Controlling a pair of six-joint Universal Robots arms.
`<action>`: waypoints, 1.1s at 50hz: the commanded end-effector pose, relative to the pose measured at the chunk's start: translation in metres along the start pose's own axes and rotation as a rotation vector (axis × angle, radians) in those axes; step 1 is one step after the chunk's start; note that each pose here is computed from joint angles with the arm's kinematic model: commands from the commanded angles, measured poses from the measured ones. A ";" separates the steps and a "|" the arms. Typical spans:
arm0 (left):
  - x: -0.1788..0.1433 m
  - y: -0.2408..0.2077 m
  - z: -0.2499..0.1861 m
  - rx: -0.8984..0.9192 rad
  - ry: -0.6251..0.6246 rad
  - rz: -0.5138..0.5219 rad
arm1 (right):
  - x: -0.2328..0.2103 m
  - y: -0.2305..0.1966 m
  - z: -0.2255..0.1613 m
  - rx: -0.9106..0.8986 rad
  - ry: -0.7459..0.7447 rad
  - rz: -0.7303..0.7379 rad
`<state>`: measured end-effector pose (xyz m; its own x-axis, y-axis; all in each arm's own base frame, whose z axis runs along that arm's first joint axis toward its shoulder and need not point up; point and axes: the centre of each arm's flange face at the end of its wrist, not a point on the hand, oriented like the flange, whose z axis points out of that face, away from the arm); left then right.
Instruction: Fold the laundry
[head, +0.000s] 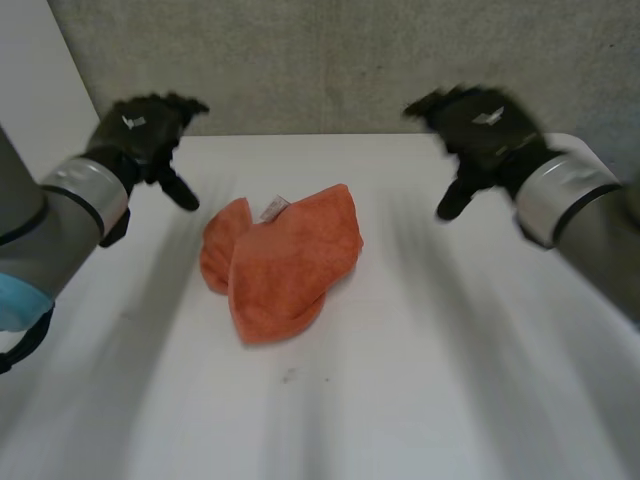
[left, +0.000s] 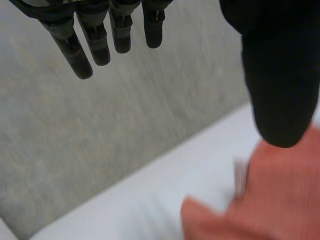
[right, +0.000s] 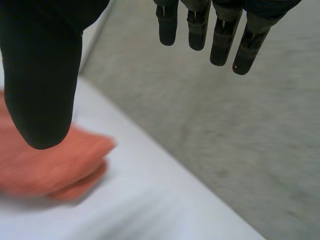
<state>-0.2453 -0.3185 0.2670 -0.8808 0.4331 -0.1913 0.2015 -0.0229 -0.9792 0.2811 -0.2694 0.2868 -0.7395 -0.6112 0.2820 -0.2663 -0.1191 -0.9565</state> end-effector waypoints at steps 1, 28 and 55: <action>-0.010 0.055 0.033 -0.103 0.009 0.123 | -0.058 0.022 0.011 -0.022 -0.203 -0.165; 0.014 0.124 0.061 -0.109 0.193 0.164 | -0.145 0.104 0.107 -0.079 -0.243 -0.108; 0.086 0.079 -0.098 -0.207 0.338 0.173 | -0.040 0.070 -0.020 -0.517 -0.107 -0.037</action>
<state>-0.2588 -0.2531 0.1945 -0.7157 0.6175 -0.3263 0.4014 -0.0186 -0.9157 0.3016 -0.2646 0.2392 -0.7372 -0.6162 0.2772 -0.4226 0.1005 -0.9007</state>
